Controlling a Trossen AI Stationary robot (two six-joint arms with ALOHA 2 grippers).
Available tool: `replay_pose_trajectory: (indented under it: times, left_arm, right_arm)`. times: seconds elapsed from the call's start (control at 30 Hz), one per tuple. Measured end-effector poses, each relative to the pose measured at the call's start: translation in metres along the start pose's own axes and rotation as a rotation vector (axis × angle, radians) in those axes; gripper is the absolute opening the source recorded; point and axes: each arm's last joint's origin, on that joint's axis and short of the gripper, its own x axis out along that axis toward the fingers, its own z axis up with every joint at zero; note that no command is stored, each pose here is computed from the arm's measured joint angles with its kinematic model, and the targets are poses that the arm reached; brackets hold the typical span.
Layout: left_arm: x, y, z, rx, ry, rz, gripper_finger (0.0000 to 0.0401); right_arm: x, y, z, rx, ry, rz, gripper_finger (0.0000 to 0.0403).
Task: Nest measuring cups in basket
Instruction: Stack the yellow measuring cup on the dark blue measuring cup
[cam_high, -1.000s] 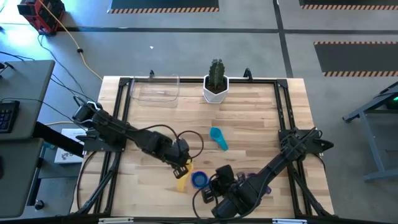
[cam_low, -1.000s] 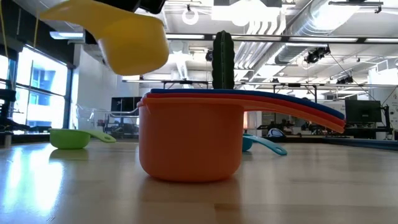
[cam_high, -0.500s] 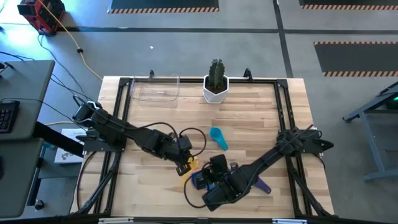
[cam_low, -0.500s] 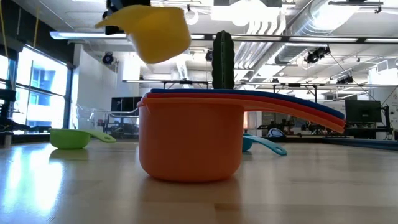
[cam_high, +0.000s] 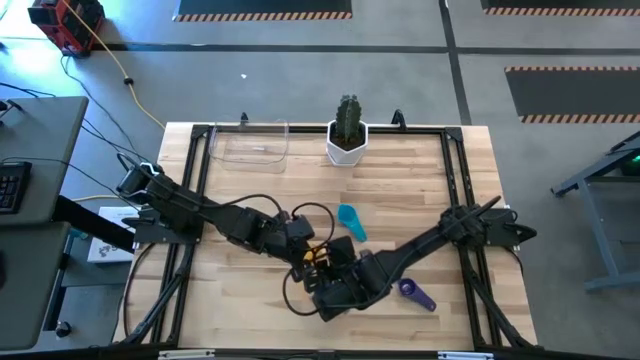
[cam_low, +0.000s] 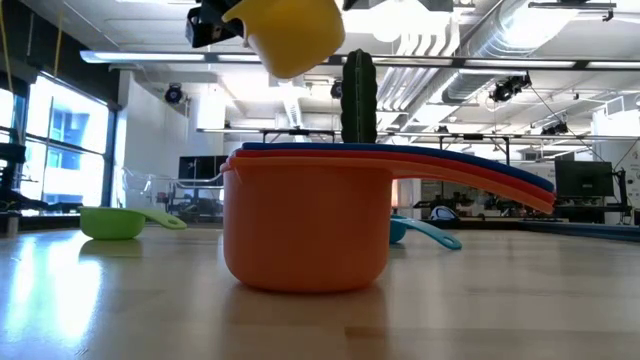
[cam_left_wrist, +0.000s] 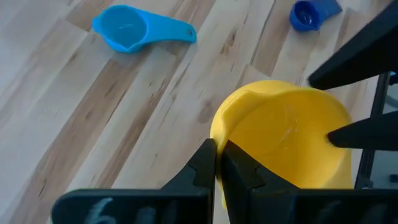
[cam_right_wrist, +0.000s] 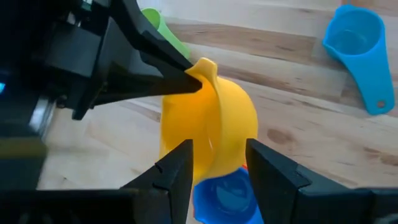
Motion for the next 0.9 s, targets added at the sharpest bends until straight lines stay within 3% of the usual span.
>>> replay_pose_trajectory:
  times: [0.6,0.9]
  left_arm:
    - [0.0,-0.0011,0.0012,0.047,-0.022,-0.001,0.0003]
    - [-0.0003,-0.0027,0.0009,0.136,-0.041,0.007,0.0003]
  right_arm:
    - [0.0052,-0.0026,0.0061,-0.021,0.069,-0.05,0.0106]
    - [0.0052,-0.0037,0.0057,-0.05,0.097,-0.062,0.0047]
